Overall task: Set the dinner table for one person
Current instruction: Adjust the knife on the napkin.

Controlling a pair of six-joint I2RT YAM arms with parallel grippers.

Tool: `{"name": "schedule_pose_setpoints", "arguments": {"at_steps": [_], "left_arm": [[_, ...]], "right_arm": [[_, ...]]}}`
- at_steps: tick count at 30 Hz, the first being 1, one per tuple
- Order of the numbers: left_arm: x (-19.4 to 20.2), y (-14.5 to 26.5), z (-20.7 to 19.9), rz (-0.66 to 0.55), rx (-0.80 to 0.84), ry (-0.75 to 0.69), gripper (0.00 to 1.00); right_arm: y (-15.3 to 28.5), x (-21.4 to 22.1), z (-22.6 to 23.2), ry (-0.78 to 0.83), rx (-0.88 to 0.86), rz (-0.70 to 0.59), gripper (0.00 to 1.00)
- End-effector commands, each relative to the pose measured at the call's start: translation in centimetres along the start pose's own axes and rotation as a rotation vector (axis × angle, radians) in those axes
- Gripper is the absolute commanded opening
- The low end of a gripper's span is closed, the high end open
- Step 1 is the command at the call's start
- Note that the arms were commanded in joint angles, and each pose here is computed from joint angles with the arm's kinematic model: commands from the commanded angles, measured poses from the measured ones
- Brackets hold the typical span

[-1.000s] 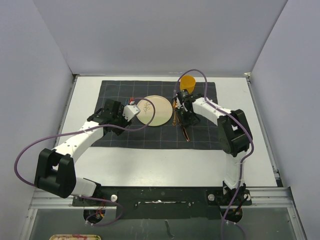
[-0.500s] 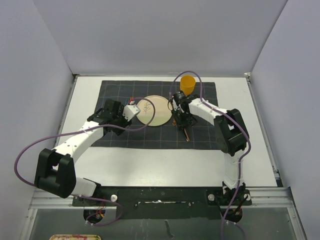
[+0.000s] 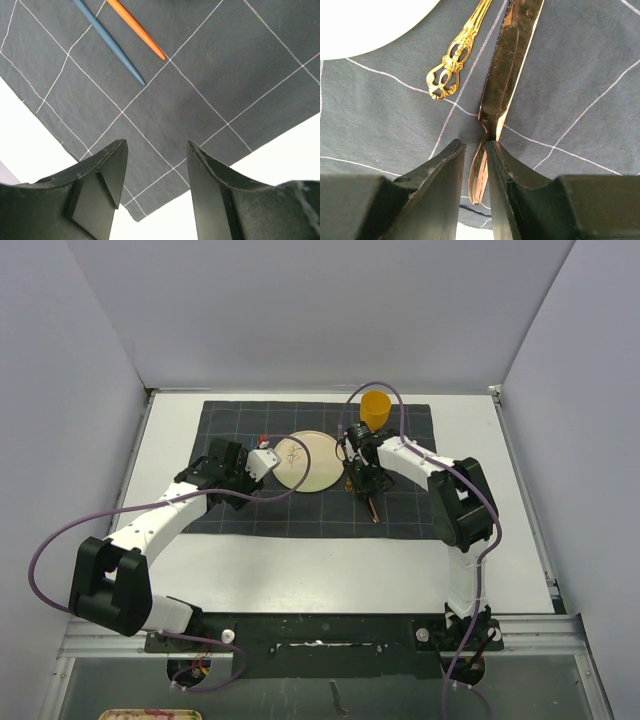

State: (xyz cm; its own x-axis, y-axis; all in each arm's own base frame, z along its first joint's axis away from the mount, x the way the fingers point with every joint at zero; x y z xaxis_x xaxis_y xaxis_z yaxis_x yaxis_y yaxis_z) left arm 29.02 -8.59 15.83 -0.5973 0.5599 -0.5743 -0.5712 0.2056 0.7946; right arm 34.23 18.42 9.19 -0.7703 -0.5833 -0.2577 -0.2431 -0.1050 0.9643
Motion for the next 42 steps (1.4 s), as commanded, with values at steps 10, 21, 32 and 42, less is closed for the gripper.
{"name": "schedule_pose_setpoints", "arguments": {"at_steps": [10, 21, 32, 42], "left_arm": [[-0.8, 1.0, 0.0, -0.066, -0.010, 0.000, 0.50], [-1.2, 0.8, 0.1, -0.067, -0.004, 0.000, 0.50], [-1.2, 0.5, 0.0, -0.060, 0.003, -0.001, 0.50], [-1.2, 0.1, 0.0, -0.058, 0.010, -0.003, 0.50]], "right_arm": [[-1.9, 0.3, -0.6, 0.001, -0.015, 0.038, 0.23], [-3.0, 0.6, -0.6, -0.003, -0.028, 0.065, 0.22], [-4.5, 1.0, -0.1, 0.000, -0.050, 0.098, 0.15], [-4.6, 1.1, 0.1, 0.011, -0.057, 0.104, 0.00]]}}
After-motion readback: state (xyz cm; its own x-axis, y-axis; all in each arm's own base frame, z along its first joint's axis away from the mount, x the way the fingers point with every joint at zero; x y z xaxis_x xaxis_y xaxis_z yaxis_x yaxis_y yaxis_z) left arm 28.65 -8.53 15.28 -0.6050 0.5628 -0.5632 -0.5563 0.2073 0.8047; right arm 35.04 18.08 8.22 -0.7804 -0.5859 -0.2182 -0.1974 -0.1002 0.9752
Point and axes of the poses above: each gripper's point midway between its finger pads, its own y axis back along the fingers, its own z axis along the line the jaws close on, x = y × z, the point moved 7 cm from there along y, back along the fingers, and after that the axes turned 12 degrees about y, right-handed, at the moved point
